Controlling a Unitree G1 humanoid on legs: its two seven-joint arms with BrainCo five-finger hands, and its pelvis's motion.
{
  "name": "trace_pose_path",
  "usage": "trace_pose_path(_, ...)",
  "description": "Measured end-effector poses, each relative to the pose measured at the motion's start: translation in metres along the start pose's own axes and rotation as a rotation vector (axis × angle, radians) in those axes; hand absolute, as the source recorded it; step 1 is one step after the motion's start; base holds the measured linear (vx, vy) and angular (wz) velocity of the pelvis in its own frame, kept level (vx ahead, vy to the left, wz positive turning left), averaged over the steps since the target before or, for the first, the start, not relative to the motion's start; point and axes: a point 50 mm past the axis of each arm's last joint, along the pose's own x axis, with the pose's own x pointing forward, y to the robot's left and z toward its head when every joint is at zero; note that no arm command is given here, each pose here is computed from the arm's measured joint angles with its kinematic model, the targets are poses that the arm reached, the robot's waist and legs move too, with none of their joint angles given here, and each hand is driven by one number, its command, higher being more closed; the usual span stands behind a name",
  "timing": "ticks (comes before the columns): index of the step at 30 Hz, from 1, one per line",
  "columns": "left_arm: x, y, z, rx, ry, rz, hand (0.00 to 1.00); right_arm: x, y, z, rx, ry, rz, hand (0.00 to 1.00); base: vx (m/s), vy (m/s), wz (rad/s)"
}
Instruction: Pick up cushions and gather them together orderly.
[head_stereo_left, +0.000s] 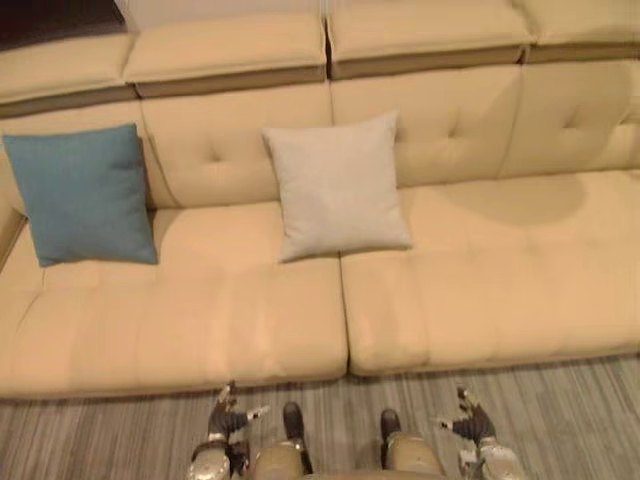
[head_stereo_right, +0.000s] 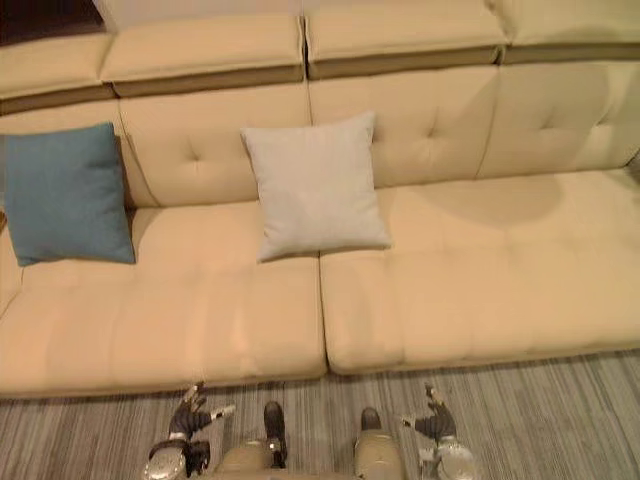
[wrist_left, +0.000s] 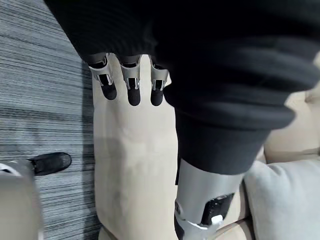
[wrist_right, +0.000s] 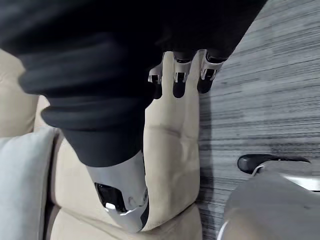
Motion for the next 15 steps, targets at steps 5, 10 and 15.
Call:
trace_pose_path(5, -0.001, -0.001, -0.008, 0.021, 0.042, -0.017, 0.00, -0.001, -0.002, -0.006, 0.061, 0.037, -0.020, 0.00, 0.05, 0.024, -0.30)
trace_pose_path(10, 0.013, 0.000, 0.023, 0.025, -0.050, -0.014, 0.00, 0.009, 0.019, 0.022, 0.098, -0.047, 0.025, 0.00, -0.04, 0.002, -0.45)
trace_pose_path(15, 0.018, -0.007, 0.060, 0.007, -0.192, -0.021, 0.00, 0.007, 0.029, 0.025, 0.103, -0.060, 0.050, 0.00, -0.09, -0.030, 0.07)
